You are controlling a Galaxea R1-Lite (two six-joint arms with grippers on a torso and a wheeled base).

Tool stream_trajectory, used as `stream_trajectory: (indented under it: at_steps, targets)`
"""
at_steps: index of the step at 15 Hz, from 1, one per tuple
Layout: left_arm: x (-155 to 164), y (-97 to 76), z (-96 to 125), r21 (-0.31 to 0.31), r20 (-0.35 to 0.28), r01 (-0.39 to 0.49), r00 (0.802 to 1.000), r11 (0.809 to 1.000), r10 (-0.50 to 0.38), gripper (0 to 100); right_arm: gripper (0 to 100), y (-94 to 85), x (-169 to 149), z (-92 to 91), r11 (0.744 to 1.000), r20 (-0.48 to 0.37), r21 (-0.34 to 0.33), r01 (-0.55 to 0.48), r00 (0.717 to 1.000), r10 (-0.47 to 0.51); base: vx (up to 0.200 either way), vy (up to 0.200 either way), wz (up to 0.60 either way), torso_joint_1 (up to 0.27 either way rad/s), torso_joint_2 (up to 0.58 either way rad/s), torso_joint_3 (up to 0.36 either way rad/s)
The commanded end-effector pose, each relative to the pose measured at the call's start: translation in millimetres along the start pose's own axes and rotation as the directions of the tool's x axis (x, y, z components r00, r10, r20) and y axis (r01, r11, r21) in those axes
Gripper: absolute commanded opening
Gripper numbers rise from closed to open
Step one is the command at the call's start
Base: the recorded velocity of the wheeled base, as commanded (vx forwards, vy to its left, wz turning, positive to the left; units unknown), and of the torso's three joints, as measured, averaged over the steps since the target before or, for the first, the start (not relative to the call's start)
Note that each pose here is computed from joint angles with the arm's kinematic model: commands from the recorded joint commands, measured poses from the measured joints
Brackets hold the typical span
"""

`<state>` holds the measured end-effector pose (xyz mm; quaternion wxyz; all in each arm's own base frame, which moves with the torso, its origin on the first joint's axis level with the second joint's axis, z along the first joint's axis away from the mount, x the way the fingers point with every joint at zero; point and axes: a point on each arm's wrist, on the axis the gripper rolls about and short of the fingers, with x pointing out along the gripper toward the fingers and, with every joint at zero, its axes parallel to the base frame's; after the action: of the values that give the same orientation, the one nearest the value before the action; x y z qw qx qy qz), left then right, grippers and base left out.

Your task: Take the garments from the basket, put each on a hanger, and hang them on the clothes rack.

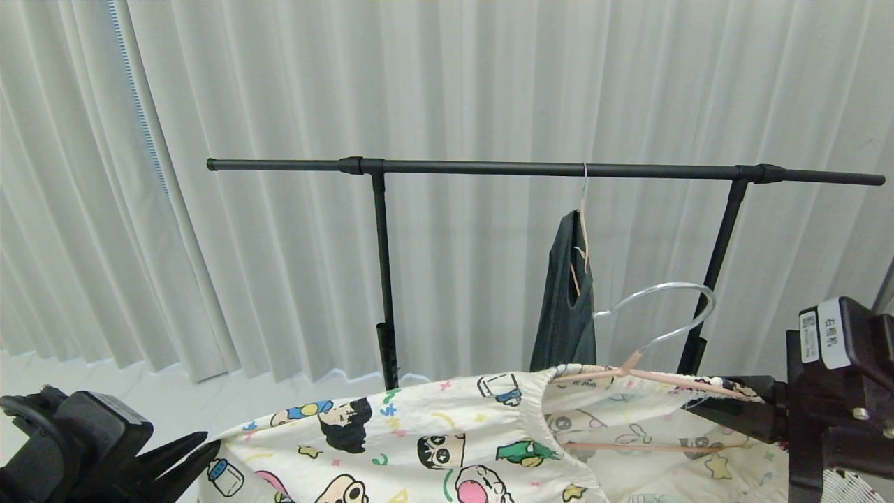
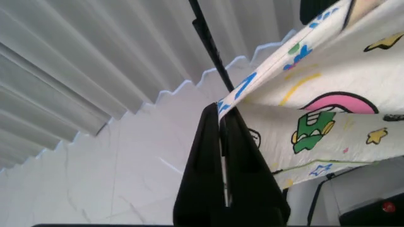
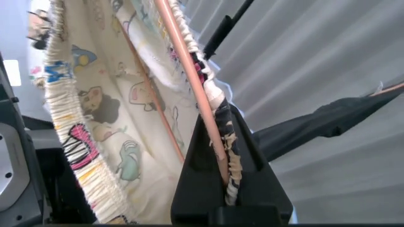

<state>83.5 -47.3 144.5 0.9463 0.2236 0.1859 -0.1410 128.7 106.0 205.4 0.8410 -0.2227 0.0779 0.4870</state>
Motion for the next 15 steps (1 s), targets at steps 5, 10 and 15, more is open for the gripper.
stream_trajectory:
  at_steps: [5, 10, 15]
  targets:
    - [-3.4, 6.4, 23.0, -0.037, 0.080, -0.006, 0.997, 0.999, 0.009, 100, 0, -21.4, -19.1, -18.1, 0.981, -0.125, 0.081, 0.177, 0.978, -0.166, 0.000, 0.000, 0.00, 0.000, 0.00, 0.000]
    - [-3.2, 14.8, 46.2, -0.066, 0.128, -0.040, 0.991, 0.997, 0.048, 100, 0, -23.4, -54.0, -34.9, 0.924, -0.277, 0.153, 0.350, 0.913, -0.300, 0.000, 0.000, 0.00, 0.000, 0.00, 0.000]
    - [1.8, 26.9, 44.6, -0.103, 0.079, -0.141, 0.986, 0.985, 0.150, 100, 0, -9.4, -89.3, -45.3, 0.821, -0.420, 0.169, 0.546, 0.793, -0.441, 0.000, 0.000, 0.00, 0.000, 0.00, 0.000]
